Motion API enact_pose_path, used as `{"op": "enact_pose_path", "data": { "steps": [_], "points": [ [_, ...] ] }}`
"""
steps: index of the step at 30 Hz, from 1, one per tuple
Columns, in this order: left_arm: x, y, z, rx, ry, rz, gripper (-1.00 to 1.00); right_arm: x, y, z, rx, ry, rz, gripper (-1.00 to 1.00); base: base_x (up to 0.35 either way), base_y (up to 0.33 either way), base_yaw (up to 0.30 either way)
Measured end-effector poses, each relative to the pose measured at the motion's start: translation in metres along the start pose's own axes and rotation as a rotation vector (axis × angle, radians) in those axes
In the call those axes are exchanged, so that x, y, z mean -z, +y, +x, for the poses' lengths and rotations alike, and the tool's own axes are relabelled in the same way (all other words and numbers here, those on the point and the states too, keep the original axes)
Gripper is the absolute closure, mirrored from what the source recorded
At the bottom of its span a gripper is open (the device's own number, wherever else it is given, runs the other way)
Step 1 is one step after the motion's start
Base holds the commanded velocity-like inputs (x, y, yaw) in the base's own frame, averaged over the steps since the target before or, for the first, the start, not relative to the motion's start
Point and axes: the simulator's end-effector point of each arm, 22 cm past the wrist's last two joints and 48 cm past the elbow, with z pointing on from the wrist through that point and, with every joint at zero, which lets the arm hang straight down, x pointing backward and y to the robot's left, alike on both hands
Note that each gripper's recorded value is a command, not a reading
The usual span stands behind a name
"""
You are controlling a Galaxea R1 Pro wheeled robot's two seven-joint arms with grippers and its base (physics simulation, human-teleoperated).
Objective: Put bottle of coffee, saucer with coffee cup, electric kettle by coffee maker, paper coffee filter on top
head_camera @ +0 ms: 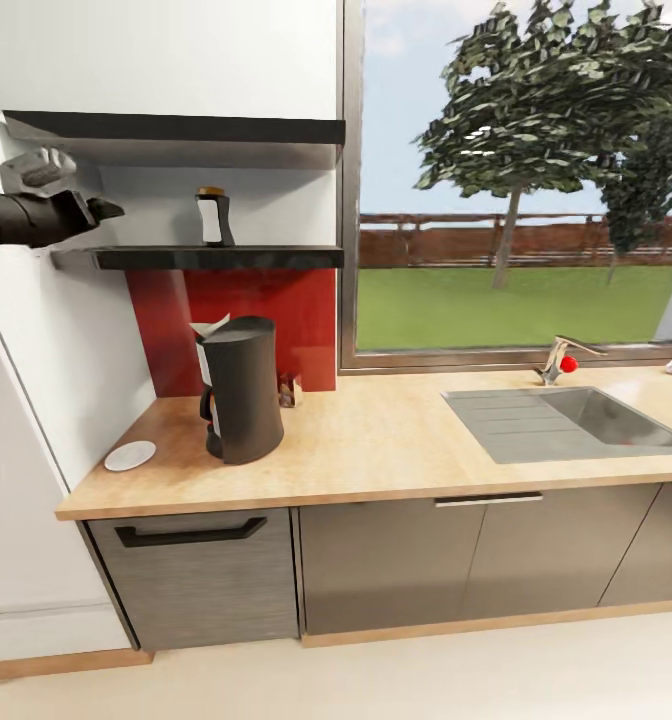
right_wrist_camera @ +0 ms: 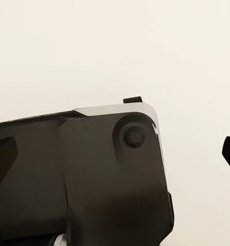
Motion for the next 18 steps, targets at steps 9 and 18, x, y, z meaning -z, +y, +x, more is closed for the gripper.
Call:
{"op": "enact_pose_path", "data": {
  "steps": [9, 18],
  "points": [
    [-0.046, -0.093, 0.017, -0.214, -0.067, -0.137, -1.00, 0.000, -0.002, 0.000, 0.002, 0.001, 0.003, -1.00, 0.000, 0.000, 0.000],
    [-0.093, -0.124, 0.035, -0.262, -0.151, -0.220, -1.00, 0.000, -0.005, 0.000, 0.004, 0.002, 0.007, -1.00, 0.000, 0.000, 0.000]
  ]
}}
